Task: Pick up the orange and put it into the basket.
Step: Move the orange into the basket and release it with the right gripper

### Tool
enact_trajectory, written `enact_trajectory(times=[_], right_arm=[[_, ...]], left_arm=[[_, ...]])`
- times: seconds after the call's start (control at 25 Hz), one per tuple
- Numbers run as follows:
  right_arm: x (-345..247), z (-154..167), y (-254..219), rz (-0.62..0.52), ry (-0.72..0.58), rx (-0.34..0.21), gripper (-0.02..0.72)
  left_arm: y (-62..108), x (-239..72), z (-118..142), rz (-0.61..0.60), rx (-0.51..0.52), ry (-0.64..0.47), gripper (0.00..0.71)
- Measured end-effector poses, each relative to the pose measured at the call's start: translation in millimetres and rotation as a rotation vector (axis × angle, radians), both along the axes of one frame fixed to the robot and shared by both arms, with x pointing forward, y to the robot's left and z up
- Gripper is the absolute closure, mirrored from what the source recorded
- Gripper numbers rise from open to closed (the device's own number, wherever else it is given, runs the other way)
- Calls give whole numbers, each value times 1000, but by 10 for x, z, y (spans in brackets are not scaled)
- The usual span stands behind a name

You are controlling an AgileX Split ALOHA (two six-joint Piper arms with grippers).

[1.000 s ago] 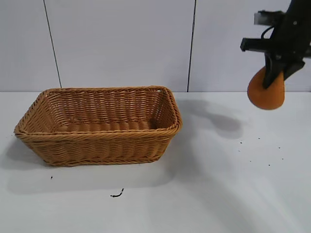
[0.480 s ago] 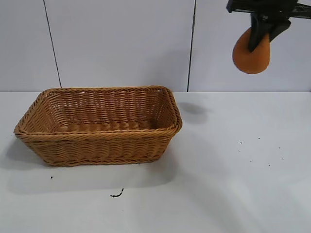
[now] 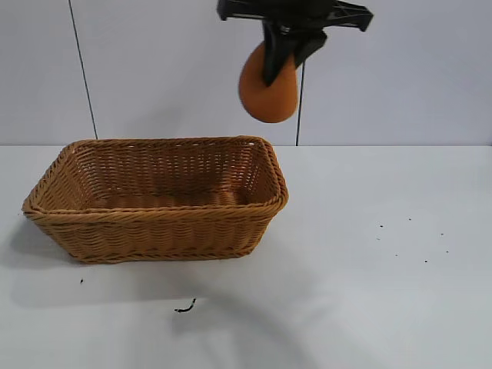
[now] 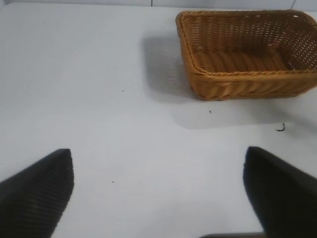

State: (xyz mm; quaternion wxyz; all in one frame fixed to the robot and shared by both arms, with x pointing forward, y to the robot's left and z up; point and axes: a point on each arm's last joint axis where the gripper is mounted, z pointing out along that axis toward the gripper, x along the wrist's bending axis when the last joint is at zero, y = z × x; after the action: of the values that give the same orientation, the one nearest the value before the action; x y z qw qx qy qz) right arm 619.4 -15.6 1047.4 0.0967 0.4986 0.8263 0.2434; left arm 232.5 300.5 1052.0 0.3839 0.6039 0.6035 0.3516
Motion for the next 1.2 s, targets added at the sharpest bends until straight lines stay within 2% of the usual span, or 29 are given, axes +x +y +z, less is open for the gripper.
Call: enact_trajectory(times=[0.16,0.44,0.64,0.72,0.8,0.88,0.96,1.04,1.12,1.2], right_arm=[[81,-389,183,-3,15,5,662],[207,-1078,271,-24,86,-46,662],[213,-1148,275,-24,97,-54,657],[218,-1114,279,-24,98,-55,584],[219,-1078,280,-24,104,-60,424],[230,-996,289,-21,104,-62,216],[248,-863,302,-11,97,-62,111],[269,-667,319,-7,82,-53,83],[270,-580,319,-7,83,-54,80],[284,-345,307,-9,61,-48,77]], left_arm=[[0,0,0,0,0,0,44],[0,0,0,0,0,0,44],[0,0,0,0,0,0,44],[0,0,0,0,0,0,44],[0,0,0,0,0,0,44],[0,0,0,0,0,0,44],[0,0,0,0,0,0,44],[0,0,0,0,0,0,44],[0,0,0,0,0,0,44],[0,0,0,0,0,0,44]])
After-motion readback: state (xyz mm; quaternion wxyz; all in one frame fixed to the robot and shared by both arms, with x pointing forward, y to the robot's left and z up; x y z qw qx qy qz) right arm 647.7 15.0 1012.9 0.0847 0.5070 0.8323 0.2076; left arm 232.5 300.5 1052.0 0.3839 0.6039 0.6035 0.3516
